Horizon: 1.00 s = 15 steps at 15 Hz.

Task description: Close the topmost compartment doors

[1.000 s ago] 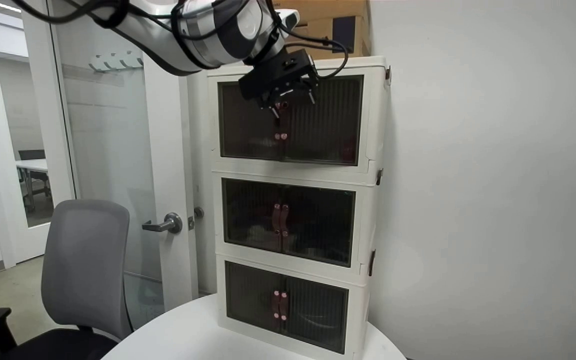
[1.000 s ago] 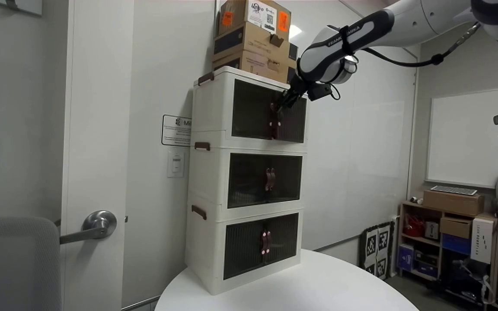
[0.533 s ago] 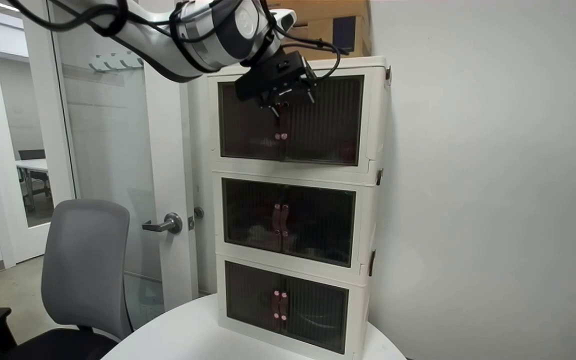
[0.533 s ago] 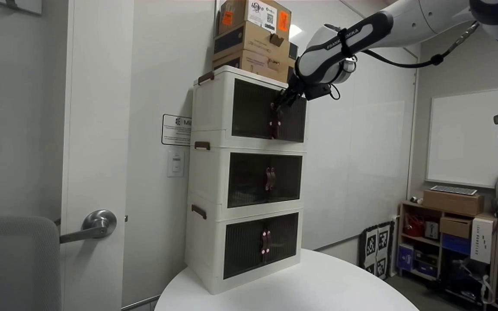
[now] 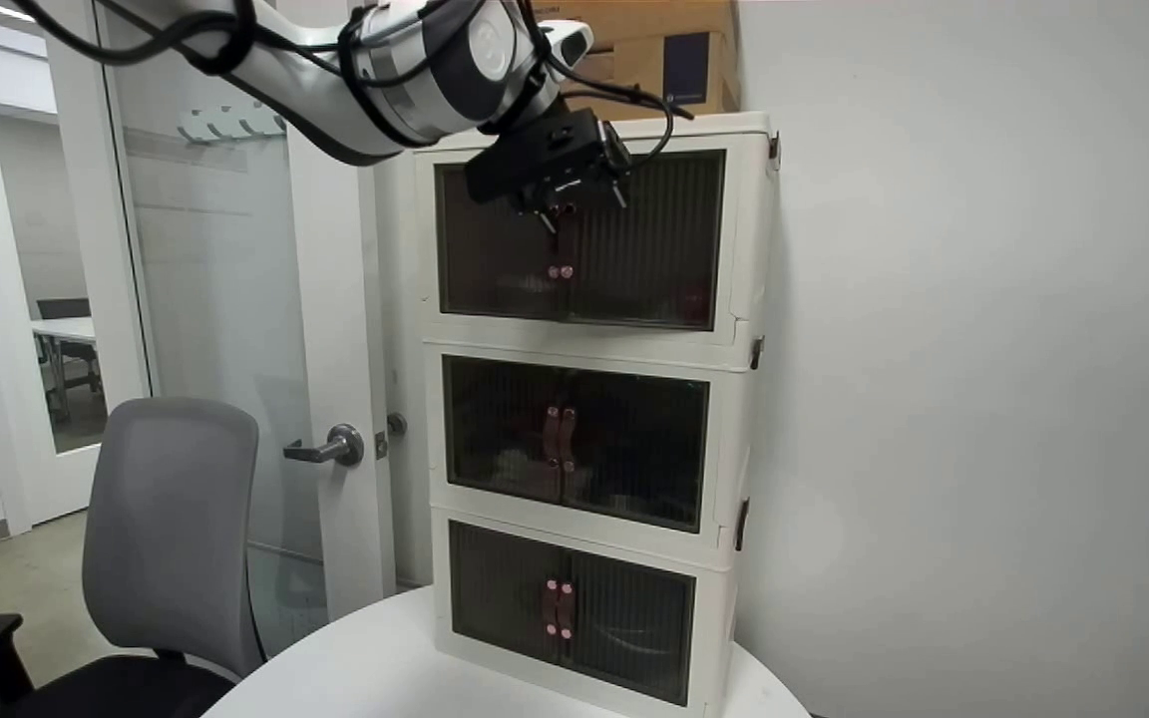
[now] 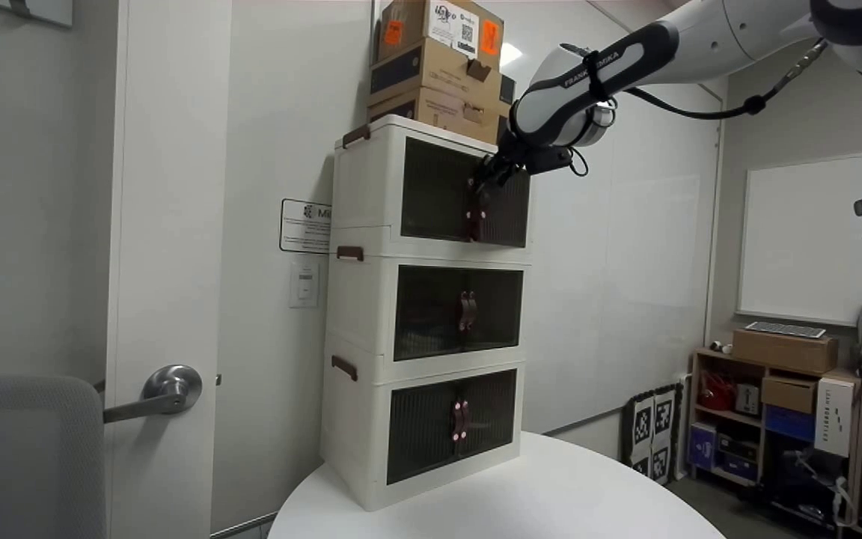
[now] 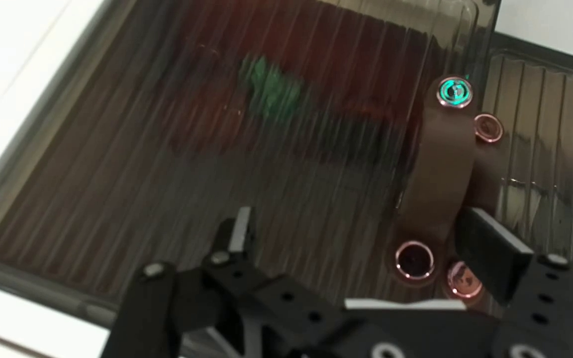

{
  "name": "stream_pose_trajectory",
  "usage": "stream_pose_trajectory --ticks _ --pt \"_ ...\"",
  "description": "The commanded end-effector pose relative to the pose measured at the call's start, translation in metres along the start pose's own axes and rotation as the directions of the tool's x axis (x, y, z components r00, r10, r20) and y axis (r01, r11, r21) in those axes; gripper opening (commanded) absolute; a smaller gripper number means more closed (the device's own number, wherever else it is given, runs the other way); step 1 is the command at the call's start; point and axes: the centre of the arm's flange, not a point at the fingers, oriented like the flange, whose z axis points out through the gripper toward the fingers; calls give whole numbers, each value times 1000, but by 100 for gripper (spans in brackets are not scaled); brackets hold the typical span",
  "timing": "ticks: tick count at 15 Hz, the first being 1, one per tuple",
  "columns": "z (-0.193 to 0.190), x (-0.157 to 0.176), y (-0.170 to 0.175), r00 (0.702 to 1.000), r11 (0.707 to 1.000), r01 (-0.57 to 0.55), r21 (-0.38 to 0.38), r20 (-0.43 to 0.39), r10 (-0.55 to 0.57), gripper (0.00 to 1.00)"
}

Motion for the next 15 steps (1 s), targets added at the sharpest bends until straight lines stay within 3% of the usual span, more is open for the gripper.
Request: stream_pose_trajectory --ticks 1,7,15 --pt "0 20 -11 998 998 -42 38 -51 44 100" --pt "-21 37 -15 987 988 -108 106 -107 119 100" --pt "0 14 -6 977 984 -165 64 -124 172 100"
